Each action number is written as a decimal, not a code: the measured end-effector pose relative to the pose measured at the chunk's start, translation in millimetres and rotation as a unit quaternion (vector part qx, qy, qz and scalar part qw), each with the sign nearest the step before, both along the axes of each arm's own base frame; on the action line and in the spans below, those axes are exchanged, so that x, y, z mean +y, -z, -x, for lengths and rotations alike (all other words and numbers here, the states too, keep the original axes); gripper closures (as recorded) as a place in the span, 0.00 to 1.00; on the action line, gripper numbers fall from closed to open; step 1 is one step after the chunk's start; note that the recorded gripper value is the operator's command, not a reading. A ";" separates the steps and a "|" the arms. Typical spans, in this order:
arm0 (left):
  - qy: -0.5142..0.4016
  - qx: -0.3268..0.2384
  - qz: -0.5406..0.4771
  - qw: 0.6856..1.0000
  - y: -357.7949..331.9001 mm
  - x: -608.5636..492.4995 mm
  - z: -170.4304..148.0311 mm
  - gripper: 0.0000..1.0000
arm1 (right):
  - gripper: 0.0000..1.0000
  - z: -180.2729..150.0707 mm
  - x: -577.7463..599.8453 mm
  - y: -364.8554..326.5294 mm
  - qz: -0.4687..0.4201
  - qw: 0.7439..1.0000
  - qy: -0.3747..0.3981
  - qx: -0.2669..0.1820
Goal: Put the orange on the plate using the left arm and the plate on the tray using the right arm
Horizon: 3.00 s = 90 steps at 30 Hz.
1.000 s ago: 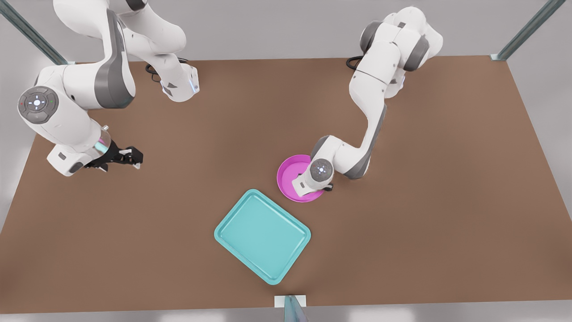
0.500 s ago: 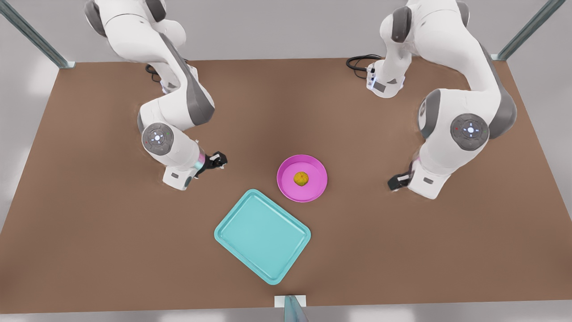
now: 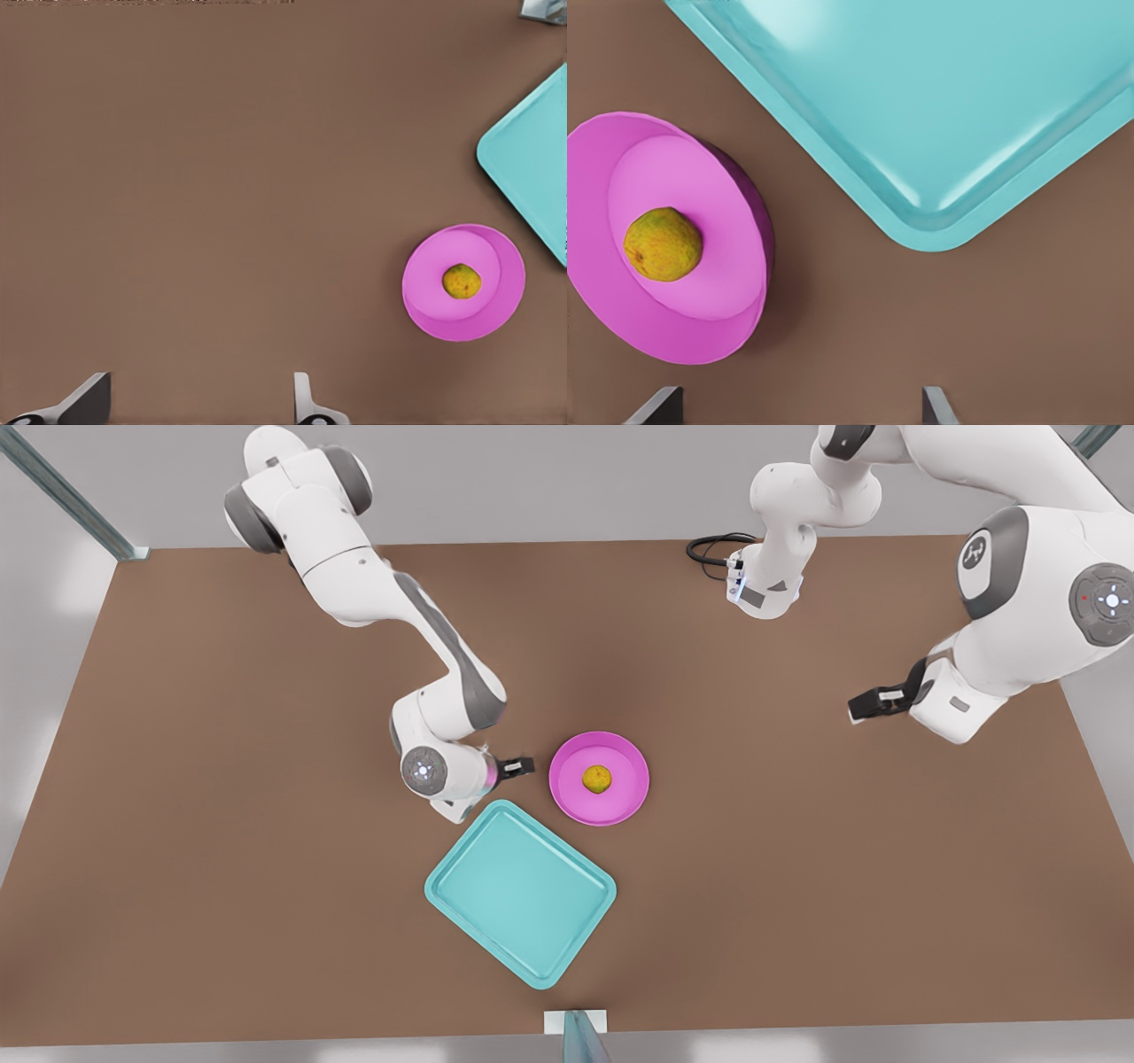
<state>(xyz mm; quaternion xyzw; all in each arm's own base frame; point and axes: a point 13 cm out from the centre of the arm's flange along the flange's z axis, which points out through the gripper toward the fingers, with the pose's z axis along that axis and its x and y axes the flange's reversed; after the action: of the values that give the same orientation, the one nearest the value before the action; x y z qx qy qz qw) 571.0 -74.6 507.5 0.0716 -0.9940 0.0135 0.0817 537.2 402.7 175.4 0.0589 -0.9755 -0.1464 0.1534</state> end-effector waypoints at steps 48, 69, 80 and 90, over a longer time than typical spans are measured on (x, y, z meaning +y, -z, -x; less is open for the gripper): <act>0.047 0.005 0.001 0.999 -10.1 14.0 10.1 0.00 | 0.68 27.4 95.2 133.1 -0.037 0.999 0.028 -0.016; 0.049 0.005 0.002 0.999 -17.4 12.5 16.2 0.00 | 0.79 -26.9 111.1 59.6 -0.088 0.993 0.028 -0.070; 0.049 0.005 0.003 0.999 -18.4 13.0 17.1 0.00 | 0.79 -147.1 -27.5 35.6 -0.095 0.980 0.145 -0.098; 0.047 0.004 0.003 0.999 -20.4 13.5 18.4 0.00 | 0.01 -174.8 -70.5 47.8 -0.087 0.976 0.164 -0.110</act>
<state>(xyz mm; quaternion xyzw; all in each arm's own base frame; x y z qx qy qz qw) 552.6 -61.1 527.9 0.0243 -0.9958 0.0128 0.0870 712.1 332.2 127.6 -0.0724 -0.9663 -0.2467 0.0130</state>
